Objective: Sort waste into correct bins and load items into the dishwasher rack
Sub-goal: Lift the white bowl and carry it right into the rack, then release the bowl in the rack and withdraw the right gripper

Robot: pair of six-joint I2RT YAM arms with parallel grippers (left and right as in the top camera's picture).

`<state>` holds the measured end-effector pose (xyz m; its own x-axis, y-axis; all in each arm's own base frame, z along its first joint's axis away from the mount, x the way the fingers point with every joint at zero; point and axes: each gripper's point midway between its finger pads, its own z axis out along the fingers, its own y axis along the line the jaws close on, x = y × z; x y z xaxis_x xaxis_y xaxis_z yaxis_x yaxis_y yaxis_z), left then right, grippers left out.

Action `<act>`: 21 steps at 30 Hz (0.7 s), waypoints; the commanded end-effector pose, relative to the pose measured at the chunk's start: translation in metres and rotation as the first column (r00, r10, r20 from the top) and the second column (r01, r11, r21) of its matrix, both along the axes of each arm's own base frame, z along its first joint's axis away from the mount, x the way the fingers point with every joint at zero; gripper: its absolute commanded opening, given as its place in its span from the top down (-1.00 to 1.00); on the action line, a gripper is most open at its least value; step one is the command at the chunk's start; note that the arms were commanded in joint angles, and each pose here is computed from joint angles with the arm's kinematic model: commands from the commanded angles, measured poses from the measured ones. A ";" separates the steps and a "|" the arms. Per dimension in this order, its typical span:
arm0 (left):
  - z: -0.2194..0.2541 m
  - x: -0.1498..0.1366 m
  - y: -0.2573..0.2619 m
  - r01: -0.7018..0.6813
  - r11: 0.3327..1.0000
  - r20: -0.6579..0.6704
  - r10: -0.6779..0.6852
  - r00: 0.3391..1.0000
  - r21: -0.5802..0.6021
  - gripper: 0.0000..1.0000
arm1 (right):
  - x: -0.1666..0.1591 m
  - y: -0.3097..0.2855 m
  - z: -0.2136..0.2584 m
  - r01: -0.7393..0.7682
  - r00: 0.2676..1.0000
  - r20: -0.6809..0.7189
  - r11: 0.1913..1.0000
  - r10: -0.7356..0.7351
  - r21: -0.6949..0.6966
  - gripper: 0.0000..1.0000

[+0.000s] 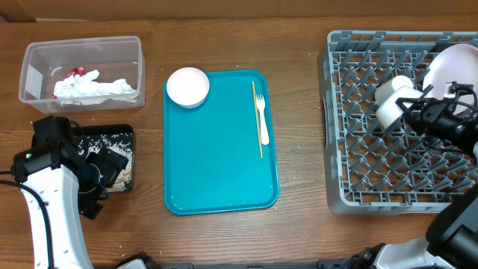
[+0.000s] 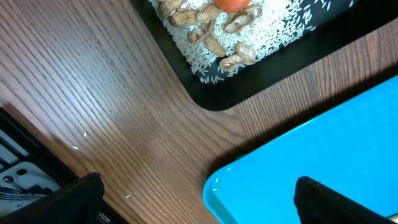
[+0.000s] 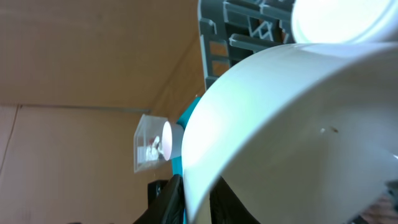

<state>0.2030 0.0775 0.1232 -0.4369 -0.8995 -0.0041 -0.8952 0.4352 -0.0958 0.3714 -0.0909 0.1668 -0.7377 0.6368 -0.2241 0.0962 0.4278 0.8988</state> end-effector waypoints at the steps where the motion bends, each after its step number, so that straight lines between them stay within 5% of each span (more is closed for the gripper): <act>1: -0.001 0.000 0.000 0.012 1.000 -0.001 -0.012 1.000 0.000 -1.00 | -0.007 -0.036 -0.014 0.187 0.949 -0.221 0.966 -0.224 -0.176 0.64; 10: -0.001 0.000 0.000 0.012 1.000 -0.001 -0.012 1.000 0.000 -1.00 | -0.052 -0.067 0.039 0.387 0.782 -0.317 0.817 -0.537 -0.428 0.47; 21: -0.001 0.000 0.000 0.012 1.000 -0.001 -0.012 1.000 0.000 -1.00 | -0.070 -0.015 0.070 0.285 0.844 -0.290 0.835 -0.451 -0.471 0.37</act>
